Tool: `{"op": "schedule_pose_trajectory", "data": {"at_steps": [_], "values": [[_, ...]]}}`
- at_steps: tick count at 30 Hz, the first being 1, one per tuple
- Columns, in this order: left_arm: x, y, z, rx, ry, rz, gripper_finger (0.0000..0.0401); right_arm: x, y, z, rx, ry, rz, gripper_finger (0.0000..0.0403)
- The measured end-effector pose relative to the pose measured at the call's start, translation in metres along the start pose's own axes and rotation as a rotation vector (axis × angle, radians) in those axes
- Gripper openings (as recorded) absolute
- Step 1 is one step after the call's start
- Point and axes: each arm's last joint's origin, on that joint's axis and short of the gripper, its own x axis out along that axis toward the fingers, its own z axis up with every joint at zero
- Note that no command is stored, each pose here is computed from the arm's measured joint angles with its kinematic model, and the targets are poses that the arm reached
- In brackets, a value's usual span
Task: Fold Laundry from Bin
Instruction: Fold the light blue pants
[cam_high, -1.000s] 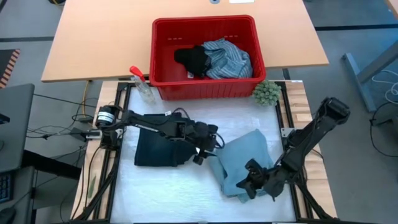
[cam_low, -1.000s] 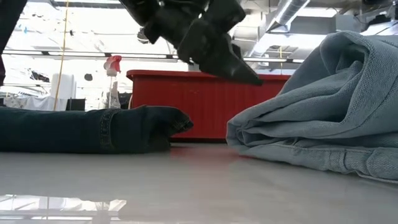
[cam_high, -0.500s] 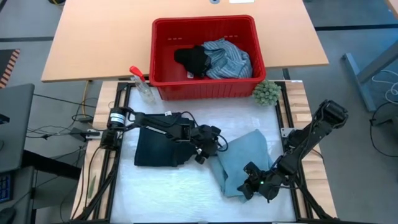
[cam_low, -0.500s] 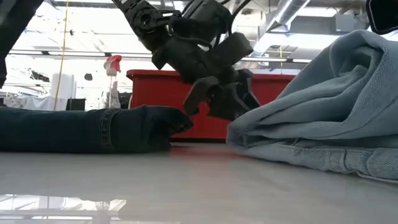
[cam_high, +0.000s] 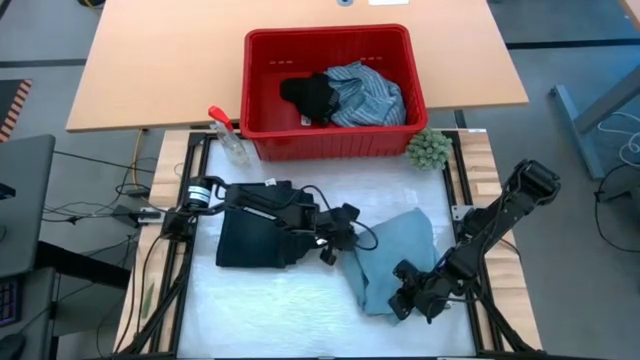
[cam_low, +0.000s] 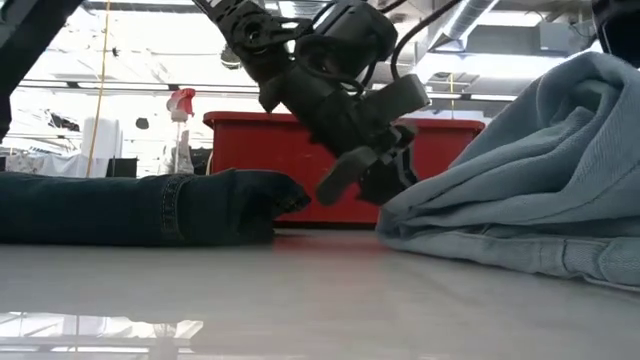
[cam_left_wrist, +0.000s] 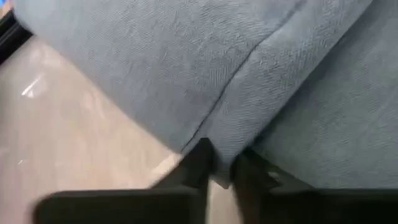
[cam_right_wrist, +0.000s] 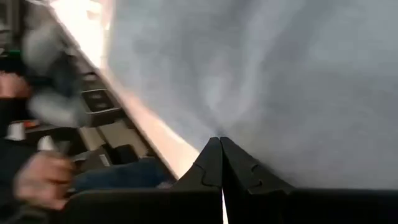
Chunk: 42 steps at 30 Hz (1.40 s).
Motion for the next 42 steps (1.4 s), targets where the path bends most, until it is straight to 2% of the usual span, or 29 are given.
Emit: {"op": "schedule_pose_trajectory", "data": {"at_steps": [1,4,12,13,15,19,22,25,29,34,39,42], "values": [[-0.002,0.001,0.002,0.001,0.015,0.003,0.0019,0.0,-0.003,0.0,0.003,0.012,-0.028,0.0019],[-0.007,0.003,0.007,0.019,0.067,0.024,0.0005,-0.001,-0.009,-0.001,-0.006,0.064,-0.105,0.0019],[-0.033,0.011,0.016,0.06,0.16,0.086,0.0001,-0.008,-0.022,-0.003,-0.085,0.239,-0.297,0.0019],[-0.036,0.012,0.016,0.06,0.169,0.086,0.0,-0.012,-0.02,-0.002,-0.107,0.244,-0.294,0.0019],[-0.039,0.011,0.017,0.07,0.176,0.088,0.0,-0.023,-0.007,0.002,-0.145,0.247,-0.211,0.0019],[-0.045,0.01,0.021,0.085,0.193,0.111,0.0,-0.054,0.013,0.015,-0.187,0.128,-0.081,0.0019],[-0.046,0.01,0.02,0.033,0.207,0.11,0.0,-0.076,0.022,0.028,-0.197,-0.094,0.033,0.0019],[-0.047,0.008,0.015,-0.007,0.265,0.115,0.0004,-0.083,0.023,0.044,-0.174,-0.277,0.039,0.0019],[-0.048,0.005,0.011,-0.027,0.306,0.076,0.0034,-0.06,0.026,0.064,-0.234,-0.304,-0.018,0.0019],[-0.054,0.0,0.011,-0.1,0.397,0.026,0.0096,-0.023,0.036,0.08,-0.321,-0.246,-0.002,0.0019],[-0.069,0.007,0.02,-0.24,0.433,-0.133,0.0143,-0.001,0.037,0.079,-0.349,-0.204,0.001,0.0019],[-0.079,0.017,0.025,-0.3,0.407,-0.123,0.0152,0.009,0.035,0.076,-0.377,-0.177,-0.015,0.0019]]}}
